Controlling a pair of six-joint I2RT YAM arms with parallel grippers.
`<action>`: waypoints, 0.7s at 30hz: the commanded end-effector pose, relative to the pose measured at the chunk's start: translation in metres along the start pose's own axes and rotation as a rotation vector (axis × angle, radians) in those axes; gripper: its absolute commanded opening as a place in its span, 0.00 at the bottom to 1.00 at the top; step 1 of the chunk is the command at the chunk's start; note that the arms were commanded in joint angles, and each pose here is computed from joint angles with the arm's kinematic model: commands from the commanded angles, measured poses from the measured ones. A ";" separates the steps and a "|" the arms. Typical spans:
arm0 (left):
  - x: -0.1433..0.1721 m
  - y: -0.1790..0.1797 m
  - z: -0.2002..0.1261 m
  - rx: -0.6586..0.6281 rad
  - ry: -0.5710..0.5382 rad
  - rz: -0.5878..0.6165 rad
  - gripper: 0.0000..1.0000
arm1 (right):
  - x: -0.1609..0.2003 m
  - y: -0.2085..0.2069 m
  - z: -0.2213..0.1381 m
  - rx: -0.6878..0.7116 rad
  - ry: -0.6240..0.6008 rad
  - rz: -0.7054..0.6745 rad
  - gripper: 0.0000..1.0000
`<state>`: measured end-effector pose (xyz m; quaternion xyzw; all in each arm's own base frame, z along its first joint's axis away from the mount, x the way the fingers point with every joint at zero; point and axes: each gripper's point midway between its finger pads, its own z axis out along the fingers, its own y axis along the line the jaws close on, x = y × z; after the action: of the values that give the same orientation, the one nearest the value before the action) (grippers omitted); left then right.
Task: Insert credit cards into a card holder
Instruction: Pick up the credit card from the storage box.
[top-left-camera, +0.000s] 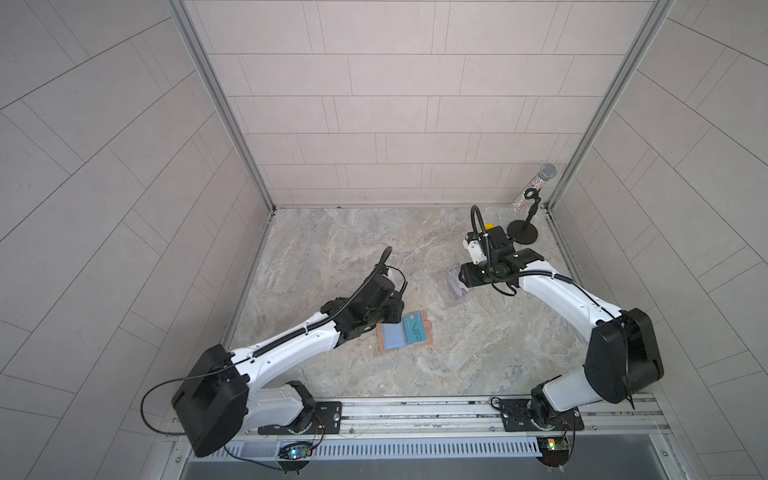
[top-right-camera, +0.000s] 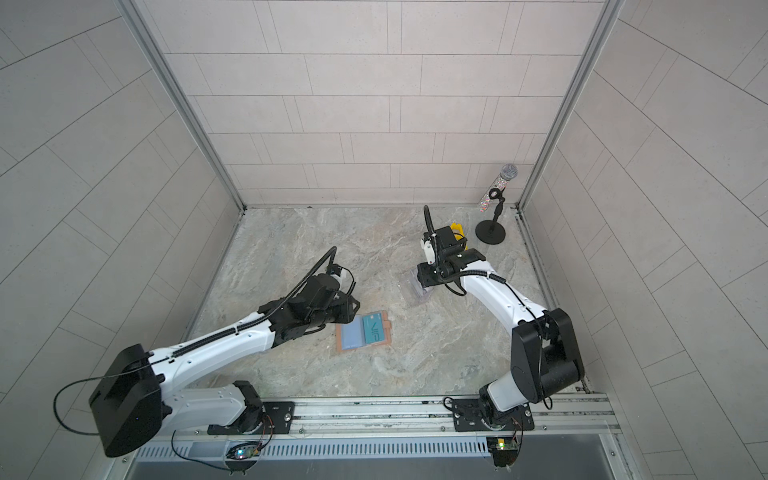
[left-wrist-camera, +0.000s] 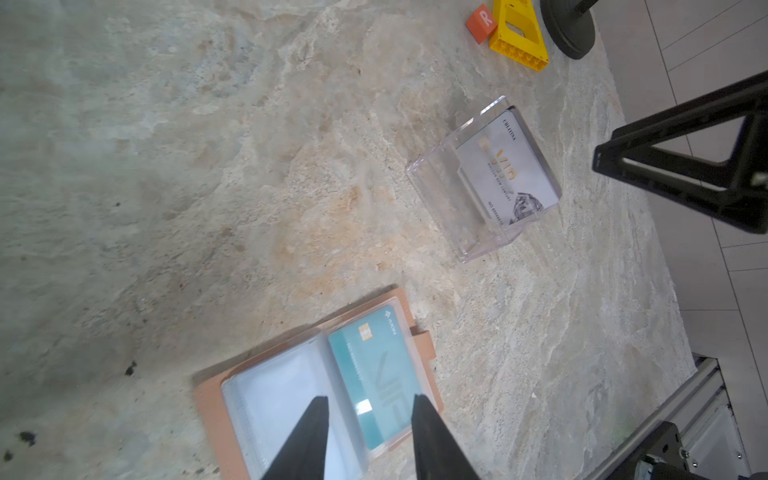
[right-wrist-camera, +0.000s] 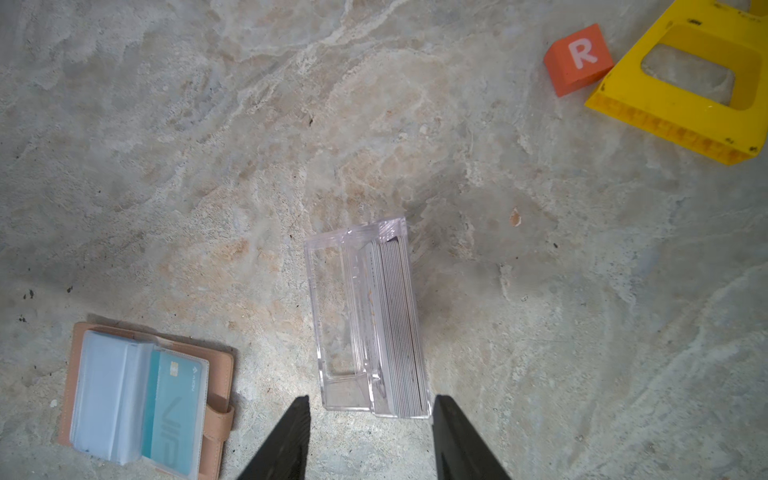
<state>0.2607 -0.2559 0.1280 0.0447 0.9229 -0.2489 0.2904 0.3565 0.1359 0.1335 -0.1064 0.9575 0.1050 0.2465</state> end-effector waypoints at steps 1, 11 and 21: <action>-0.016 -0.021 0.010 0.057 -0.006 -0.010 0.43 | -0.001 -0.007 0.004 0.033 0.050 -0.032 0.54; -0.030 -0.050 0.067 0.121 0.062 -0.046 0.49 | -0.003 -0.012 0.025 0.022 0.139 -0.034 0.58; -0.034 -0.068 0.114 0.154 0.149 -0.127 0.56 | -0.002 -0.020 0.034 0.013 0.165 -0.013 0.58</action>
<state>0.3267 -0.3587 0.0928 0.0332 0.9247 -0.3162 0.2093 0.3791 0.1273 0.1051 -0.1109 0.9733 0.0884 0.1804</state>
